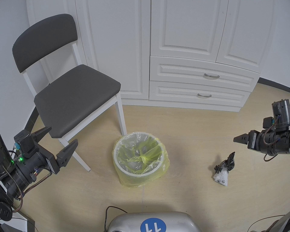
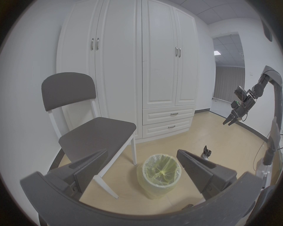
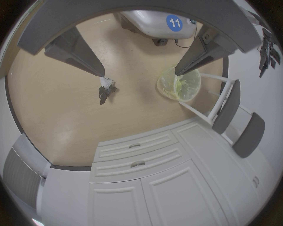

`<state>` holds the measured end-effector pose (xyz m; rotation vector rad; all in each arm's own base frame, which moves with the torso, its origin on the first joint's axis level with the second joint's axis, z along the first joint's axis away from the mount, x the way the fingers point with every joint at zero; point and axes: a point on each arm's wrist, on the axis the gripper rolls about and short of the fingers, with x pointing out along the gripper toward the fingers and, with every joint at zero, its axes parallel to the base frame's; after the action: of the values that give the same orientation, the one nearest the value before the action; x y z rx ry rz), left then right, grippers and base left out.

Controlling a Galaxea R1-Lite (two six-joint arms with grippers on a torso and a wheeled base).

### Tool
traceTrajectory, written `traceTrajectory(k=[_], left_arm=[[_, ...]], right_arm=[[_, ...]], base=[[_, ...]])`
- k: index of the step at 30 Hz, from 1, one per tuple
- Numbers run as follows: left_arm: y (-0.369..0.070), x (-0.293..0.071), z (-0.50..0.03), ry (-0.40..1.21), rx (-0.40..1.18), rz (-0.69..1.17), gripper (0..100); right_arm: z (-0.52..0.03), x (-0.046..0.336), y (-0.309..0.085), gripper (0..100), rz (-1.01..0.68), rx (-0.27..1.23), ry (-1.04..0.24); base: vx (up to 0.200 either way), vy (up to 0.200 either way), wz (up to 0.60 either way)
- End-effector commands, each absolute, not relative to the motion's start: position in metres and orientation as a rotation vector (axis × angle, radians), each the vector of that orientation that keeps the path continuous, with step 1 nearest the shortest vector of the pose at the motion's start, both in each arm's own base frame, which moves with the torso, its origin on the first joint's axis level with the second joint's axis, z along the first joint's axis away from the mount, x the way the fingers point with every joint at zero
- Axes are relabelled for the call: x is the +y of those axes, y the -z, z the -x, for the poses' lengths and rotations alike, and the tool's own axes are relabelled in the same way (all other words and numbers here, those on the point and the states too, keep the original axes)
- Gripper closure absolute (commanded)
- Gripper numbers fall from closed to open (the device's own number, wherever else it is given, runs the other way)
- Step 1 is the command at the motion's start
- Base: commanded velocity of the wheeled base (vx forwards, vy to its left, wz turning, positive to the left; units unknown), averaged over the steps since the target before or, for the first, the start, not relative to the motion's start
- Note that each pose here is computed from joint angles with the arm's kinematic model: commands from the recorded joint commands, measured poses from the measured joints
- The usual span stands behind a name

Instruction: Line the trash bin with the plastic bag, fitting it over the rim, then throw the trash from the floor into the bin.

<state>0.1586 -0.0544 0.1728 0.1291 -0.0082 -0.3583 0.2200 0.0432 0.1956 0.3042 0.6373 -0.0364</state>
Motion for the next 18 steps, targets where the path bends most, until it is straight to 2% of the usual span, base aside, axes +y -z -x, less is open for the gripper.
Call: traceTrajectory(k=[1,10,13,18], left_arm=[[-0.18,-0.053,-0.154,0.354,-0.047,-0.129,0],[-0.178,-0.053,-0.157,0.353,-0.039,-0.155,0],[-0.178,-0.053,-0.156,0.353,-0.041,-0.158,0],[-0.181,-0.05,-0.156,0.338,-0.054,-0.16,0]], right_arm=[[-0.225,0.03,-0.2,0,-0.322,0.618,0.058],[-0.246,0.002,-0.183,0,-0.358,0.648,0.1],[-0.255,-0.01,-0.176,0,-0.397,0.652,0.078],[-0.283,-0.045,-0.133,0,-0.421,0.752,0.062]], base=[[0.0,0.0,0.0],[0.0,0.0,0.0],[0.0,0.0,0.0],[0.0,0.0,0.0]])
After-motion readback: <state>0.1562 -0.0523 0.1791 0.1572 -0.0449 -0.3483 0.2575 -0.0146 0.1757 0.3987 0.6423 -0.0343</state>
